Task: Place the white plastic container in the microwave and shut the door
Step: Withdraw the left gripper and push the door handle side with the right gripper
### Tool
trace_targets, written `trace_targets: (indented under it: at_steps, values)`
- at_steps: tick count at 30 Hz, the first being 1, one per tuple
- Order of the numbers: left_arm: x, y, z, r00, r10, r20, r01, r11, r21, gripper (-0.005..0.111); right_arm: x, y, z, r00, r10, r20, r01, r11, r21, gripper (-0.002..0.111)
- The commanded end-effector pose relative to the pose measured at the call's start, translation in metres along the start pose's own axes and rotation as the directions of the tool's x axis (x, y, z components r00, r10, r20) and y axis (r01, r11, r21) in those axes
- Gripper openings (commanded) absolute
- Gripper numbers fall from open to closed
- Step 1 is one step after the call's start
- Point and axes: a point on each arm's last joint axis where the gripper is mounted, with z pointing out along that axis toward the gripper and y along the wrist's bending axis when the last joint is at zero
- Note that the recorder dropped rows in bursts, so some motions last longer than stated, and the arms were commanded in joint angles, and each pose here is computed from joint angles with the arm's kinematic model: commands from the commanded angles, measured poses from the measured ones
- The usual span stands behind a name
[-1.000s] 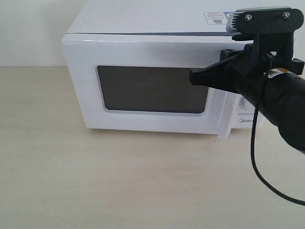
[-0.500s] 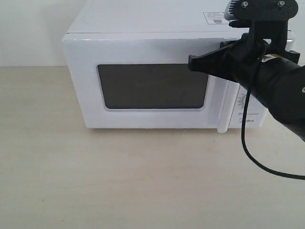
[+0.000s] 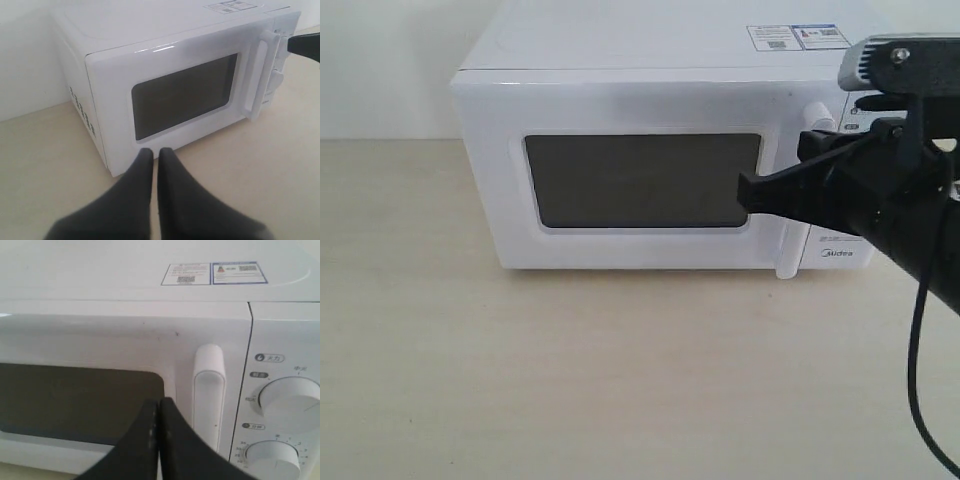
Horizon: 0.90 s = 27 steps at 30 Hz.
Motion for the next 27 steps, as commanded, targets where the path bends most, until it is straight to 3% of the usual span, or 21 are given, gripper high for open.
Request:
trace_targets:
  at_steps: [1,27]
  values:
    - [0.0017,-0.0002,-0.0006,1.000,-0.004,-0.006,0.004,1.000,0.000,0.004,-0.0017,-0.0023,-0.0036,1.000,-0.014,0.019,0.014,1.000,0.012,0.000]
    - [0.0016,-0.0001,-0.0006,1.000,-0.004,-0.004,0.004,1.000,-0.001,0.004,-0.0022,-0.0027,-0.0036,1.000,-0.015,0.024,0.014,1.000,0.017,0.000]
